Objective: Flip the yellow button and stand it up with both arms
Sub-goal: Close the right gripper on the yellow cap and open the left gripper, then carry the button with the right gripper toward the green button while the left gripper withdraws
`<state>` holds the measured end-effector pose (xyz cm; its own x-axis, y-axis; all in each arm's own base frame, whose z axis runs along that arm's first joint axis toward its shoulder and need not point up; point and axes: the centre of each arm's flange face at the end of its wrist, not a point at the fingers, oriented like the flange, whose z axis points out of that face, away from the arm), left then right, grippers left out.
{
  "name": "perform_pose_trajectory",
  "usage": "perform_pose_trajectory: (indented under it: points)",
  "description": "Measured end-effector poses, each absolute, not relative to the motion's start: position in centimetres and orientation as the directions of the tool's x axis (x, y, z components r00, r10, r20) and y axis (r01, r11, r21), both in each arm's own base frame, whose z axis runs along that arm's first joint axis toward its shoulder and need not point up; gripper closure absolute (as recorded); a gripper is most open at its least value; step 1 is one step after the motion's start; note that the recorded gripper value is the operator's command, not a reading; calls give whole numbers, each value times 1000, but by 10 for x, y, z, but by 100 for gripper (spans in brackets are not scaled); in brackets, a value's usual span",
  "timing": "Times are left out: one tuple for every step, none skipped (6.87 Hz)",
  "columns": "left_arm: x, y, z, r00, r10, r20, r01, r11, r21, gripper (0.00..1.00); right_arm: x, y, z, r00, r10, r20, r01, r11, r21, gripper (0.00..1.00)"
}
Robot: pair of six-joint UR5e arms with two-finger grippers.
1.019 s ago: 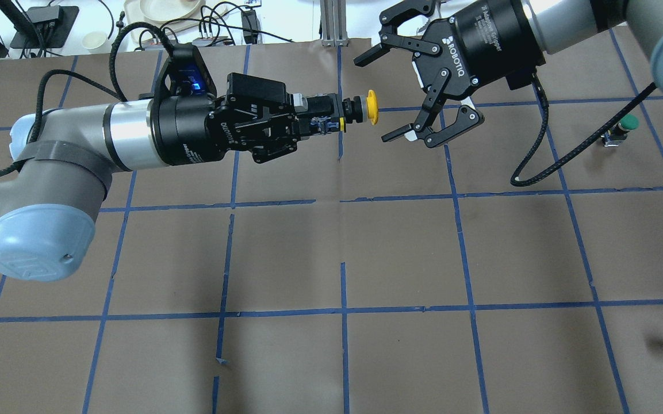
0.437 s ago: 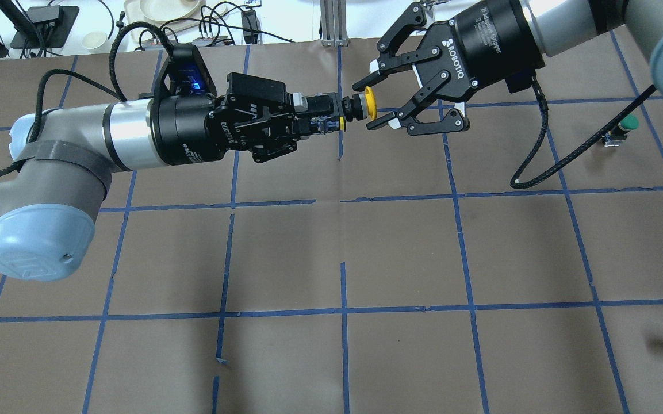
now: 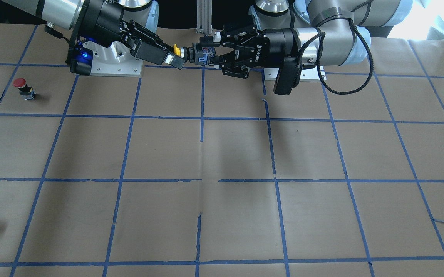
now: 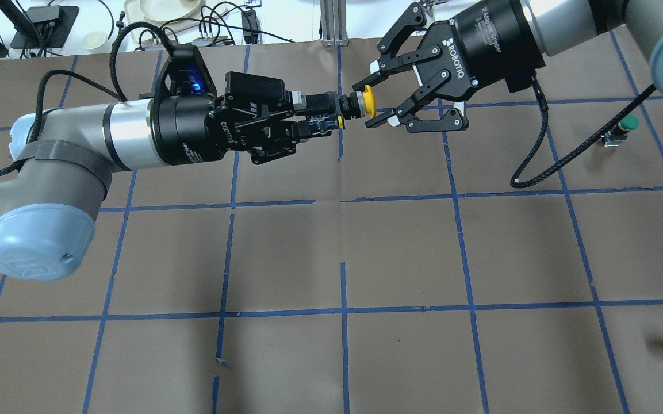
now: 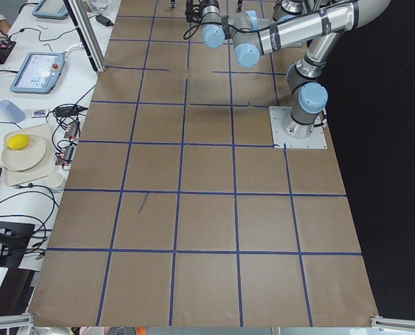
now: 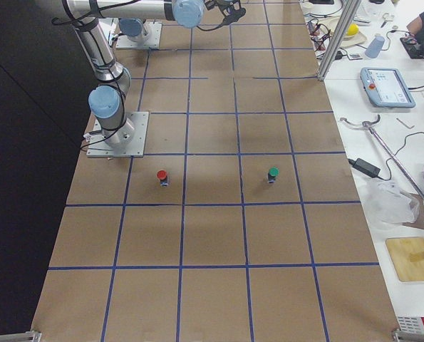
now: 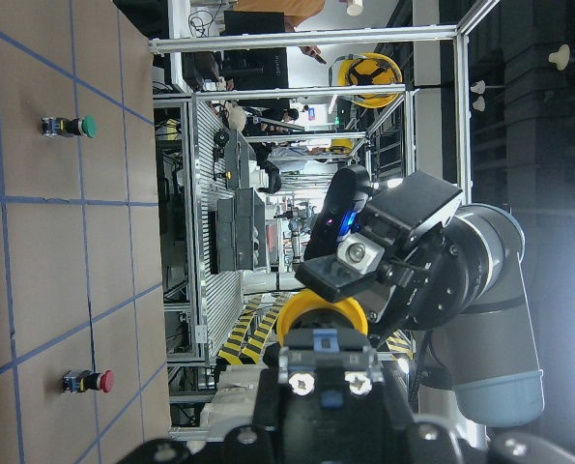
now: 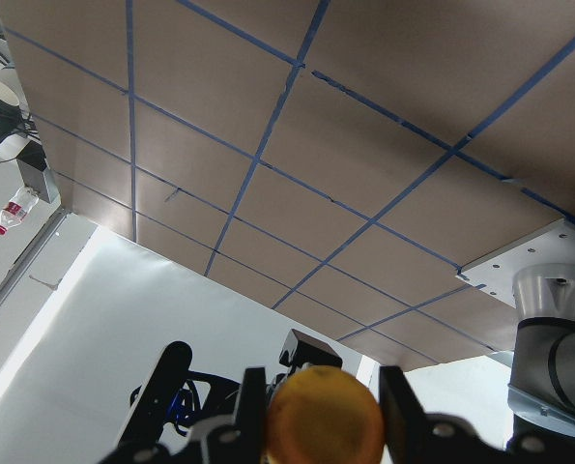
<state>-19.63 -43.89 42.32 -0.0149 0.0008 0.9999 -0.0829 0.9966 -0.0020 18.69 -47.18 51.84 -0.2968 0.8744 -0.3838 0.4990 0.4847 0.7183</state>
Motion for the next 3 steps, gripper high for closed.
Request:
perform_pose_trajectory:
  points:
    - [-196, -439, 424, -16, -11, 1000, -83, 996, 9, 14, 181, -476, 520, -290, 874, -391, 507, 486, 712, 83]
    - [-196, -438, 427, -20, -11, 1000, -82, 997, 9, 14, 167, -484, 520, -280, 869, -407, 529, 493, 690, 83]
    - [-196, -437, 427, -60, -8, 998, -76, 997, 4, 14, 142, -492, 516, -293, 852, -434, 570, 520, 637, 83]
